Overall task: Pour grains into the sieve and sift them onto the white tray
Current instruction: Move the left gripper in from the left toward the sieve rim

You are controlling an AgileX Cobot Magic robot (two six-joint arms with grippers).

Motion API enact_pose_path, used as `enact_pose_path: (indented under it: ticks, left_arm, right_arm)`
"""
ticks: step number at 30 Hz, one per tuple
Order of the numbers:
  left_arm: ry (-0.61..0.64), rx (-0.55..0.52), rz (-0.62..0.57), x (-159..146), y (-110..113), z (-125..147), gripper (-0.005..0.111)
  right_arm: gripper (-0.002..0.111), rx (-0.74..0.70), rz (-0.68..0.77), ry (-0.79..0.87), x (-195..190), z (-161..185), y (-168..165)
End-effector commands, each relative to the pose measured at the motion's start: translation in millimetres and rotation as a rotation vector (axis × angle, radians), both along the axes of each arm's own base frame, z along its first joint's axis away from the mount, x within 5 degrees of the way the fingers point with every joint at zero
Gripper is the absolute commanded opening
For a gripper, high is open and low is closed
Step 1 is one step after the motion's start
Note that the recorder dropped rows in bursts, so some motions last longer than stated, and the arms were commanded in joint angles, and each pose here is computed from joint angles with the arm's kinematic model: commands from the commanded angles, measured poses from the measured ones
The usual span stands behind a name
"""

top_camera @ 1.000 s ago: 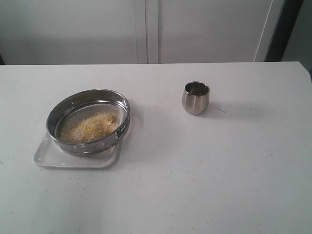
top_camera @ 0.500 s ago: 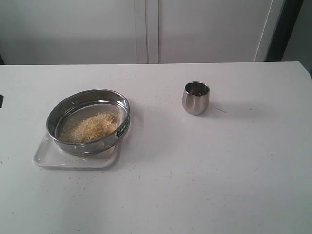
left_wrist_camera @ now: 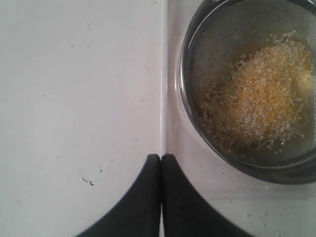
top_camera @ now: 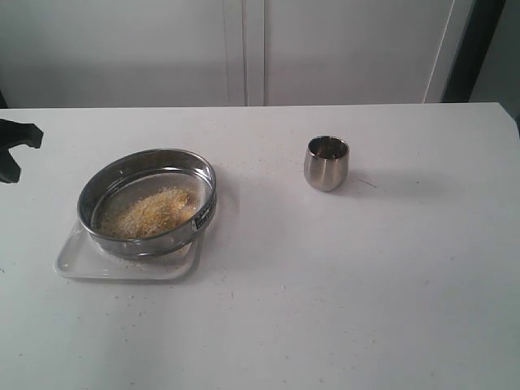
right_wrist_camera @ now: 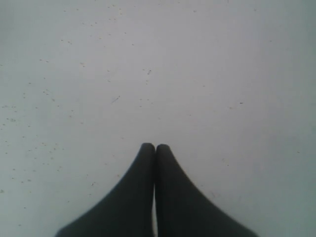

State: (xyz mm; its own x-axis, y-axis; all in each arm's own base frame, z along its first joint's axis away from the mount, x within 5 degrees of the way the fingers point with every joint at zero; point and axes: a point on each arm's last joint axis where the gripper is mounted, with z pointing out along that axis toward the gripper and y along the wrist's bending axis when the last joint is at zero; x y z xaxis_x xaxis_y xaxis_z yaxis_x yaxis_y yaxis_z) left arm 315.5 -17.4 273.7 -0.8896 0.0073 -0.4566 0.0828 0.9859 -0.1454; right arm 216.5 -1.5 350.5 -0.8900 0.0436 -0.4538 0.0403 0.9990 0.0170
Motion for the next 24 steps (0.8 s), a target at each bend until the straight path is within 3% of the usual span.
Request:
enact_pose_path:
  ticks: [1,6,10,15,19,24]
  left_arm:
    - [0.060,-0.025,-0.001,19.3,-3.6,-8.8,0.000]
    - [0.128,-0.033,-0.018,46.8,-7.8,-24.8,0.000]
    - [0.100,-0.017,-0.148,73.1,-40.7,-26.2,0.000]
    - [0.093,-0.017,-0.196,98.2,-65.0,-36.9,0.000]
    - [0.103,-0.004,-0.195,102.5,-64.5,-40.8,0.000]
    - [0.143,0.087,-0.223,99.2,-57.6,-43.4,0.000]
  right_arm:
    - [0.000,-0.008,-0.007,-0.007,-1.3,0.5,-1.7]
    - [0.000,-0.008,-0.007,-0.007,-1.3,0.5,-1.7]
    - [0.000,-0.008,-0.007,-0.007,-1.3,0.5,-1.7]
    - [0.000,-0.008,-0.007,-0.007,-1.3,0.5,-1.7]
    - [0.000,-0.008,-0.007,-0.007,-1.3,0.5,-1.7]
    - [0.000,-0.008,-0.007,-0.007,-1.3,0.5,-1.7]
